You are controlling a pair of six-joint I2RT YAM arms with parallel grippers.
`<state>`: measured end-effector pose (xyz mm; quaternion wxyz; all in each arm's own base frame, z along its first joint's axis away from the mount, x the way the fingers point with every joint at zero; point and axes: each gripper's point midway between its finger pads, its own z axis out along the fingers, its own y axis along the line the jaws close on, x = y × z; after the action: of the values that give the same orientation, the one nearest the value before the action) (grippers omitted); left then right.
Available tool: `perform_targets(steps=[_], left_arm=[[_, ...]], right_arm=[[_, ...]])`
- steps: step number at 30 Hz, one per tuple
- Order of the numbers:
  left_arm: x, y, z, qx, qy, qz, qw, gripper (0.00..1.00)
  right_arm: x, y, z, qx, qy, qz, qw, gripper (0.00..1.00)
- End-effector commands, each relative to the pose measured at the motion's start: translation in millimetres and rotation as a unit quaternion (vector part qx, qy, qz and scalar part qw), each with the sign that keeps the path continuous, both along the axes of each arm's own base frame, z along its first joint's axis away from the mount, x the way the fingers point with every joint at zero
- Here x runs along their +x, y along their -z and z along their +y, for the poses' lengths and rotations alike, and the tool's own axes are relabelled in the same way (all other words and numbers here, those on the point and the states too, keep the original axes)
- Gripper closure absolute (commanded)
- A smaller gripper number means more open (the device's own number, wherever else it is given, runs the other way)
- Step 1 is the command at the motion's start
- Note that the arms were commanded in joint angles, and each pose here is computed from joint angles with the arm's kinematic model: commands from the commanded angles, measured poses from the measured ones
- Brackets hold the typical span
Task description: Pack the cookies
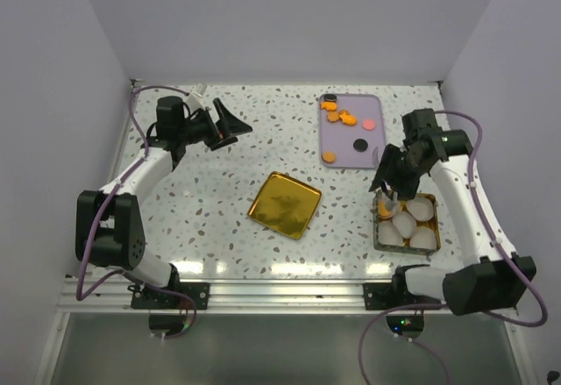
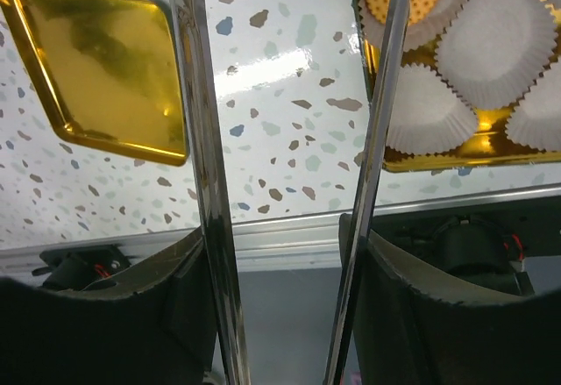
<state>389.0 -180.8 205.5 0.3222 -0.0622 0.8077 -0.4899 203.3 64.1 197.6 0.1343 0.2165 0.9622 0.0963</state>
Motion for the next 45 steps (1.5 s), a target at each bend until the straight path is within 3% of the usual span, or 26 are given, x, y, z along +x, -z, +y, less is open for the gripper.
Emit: perform_targets(steps=[1,15,45], left_arm=[[2,-20,1,0.004,0.002,-0.034,0.999,0.00],[6,-26,6,0.013,-0.009,-0.036,0.999,0.00],[18,-19,13,0.015,-0.024,-0.026,0.999,0.00]], right_arm=[[34,-4,14,0.024,-0.033,-0.015,0.999,0.45],[114,17,26,0.025,-0.073,0.013,0.997,0.43],[138,93,20,-0.005,-0.099,0.097,0.990,0.46]])
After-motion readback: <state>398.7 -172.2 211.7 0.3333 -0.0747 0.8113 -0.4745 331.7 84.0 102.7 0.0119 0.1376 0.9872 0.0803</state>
